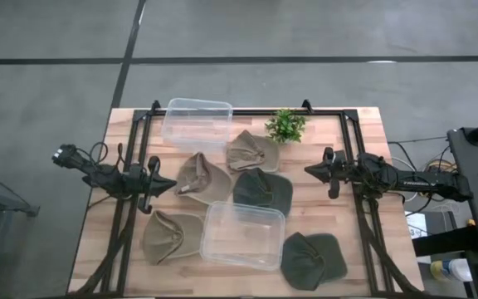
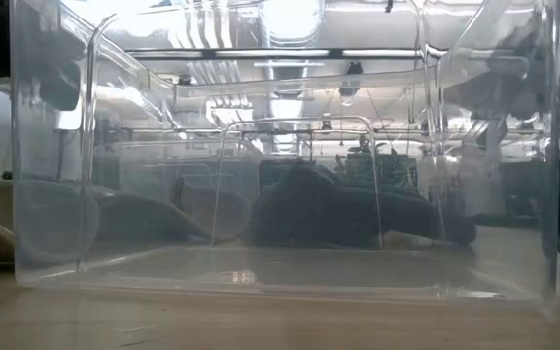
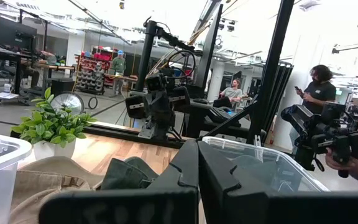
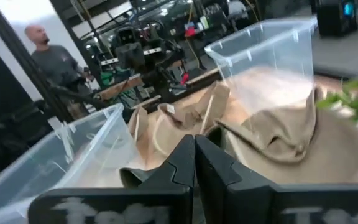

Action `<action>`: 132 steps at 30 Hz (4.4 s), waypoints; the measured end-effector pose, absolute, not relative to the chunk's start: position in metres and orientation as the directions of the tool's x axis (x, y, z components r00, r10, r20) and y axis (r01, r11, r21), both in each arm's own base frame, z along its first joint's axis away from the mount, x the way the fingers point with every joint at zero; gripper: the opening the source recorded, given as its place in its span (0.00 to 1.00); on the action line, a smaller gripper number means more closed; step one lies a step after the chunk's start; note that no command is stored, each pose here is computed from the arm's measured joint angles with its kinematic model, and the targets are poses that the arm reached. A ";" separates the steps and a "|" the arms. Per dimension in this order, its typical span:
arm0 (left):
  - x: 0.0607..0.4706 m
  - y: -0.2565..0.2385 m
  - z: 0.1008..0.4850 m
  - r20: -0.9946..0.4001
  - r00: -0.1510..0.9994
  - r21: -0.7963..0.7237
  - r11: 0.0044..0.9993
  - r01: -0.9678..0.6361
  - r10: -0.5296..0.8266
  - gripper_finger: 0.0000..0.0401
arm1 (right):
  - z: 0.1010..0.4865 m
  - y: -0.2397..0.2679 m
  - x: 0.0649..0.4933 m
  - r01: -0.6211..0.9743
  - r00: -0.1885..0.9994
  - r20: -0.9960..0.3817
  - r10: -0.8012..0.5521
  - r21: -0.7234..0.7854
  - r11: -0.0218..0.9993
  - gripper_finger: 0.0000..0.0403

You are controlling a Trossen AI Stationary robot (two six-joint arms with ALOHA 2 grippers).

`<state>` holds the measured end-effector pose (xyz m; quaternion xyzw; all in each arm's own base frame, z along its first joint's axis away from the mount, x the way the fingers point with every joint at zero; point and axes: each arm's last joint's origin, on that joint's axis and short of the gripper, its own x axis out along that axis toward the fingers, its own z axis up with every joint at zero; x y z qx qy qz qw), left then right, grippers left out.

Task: Pick & Place hat
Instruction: Put the bottom gray cap into the bottom transparent bin

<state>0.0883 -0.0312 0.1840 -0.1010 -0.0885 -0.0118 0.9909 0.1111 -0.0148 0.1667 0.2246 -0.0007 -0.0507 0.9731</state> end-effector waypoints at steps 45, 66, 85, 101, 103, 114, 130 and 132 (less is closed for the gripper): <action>0.088 -0.031 0.184 0.178 0.984 -0.198 0.979 0.041 -0.006 0.00 | 0.187 0.084 0.183 0.064 0.205 -0.848 0.488 0.510 0.858 0.41; 0.088 -0.031 0.183 0.170 0.985 -0.195 0.980 0.040 -0.006 0.00 | 0.151 0.116 0.215 0.038 -0.077 -0.884 0.460 0.459 0.888 0.08; 0.089 -0.032 0.182 0.155 0.988 -0.187 0.982 0.037 -0.007 0.00 | 0.282 0.087 0.171 0.117 -0.013 -0.976 0.216 0.213 0.970 0.03; 0.089 -0.032 0.181 0.149 0.989 -0.185 0.982 0.036 -0.008 0.00 | 0.389 0.063 0.144 0.151 0.353 -0.936 0.007 0.064 0.986 0.03; 0.089 -0.032 0.181 0.150 0.989 -0.185 0.982 0.036 -0.008 0.00 | 0.397 0.063 0.145 0.131 0.405 -0.914 -0.004 0.054 0.990 0.03; 0.089 -0.032 0.181 0.151 0.989 -0.185 0.982 0.036 -0.008 0.00 | 0.412 0.085 0.194 -0.088 0.686 -0.718 0.118 0.080 0.993 0.03; 0.089 -0.032 0.181 0.151 0.988 -0.186 0.982 0.036 -0.008 0.00 | 0.356 0.123 0.289 -0.199 0.654 -0.749 0.105 -0.037 0.979 0.03; 0.089 -0.032 0.181 0.151 0.989 -0.185 0.982 0.036 -0.008 0.00 | 0.348 0.126 0.298 -0.198 0.642 -0.760 0.100 -0.039 0.979 0.03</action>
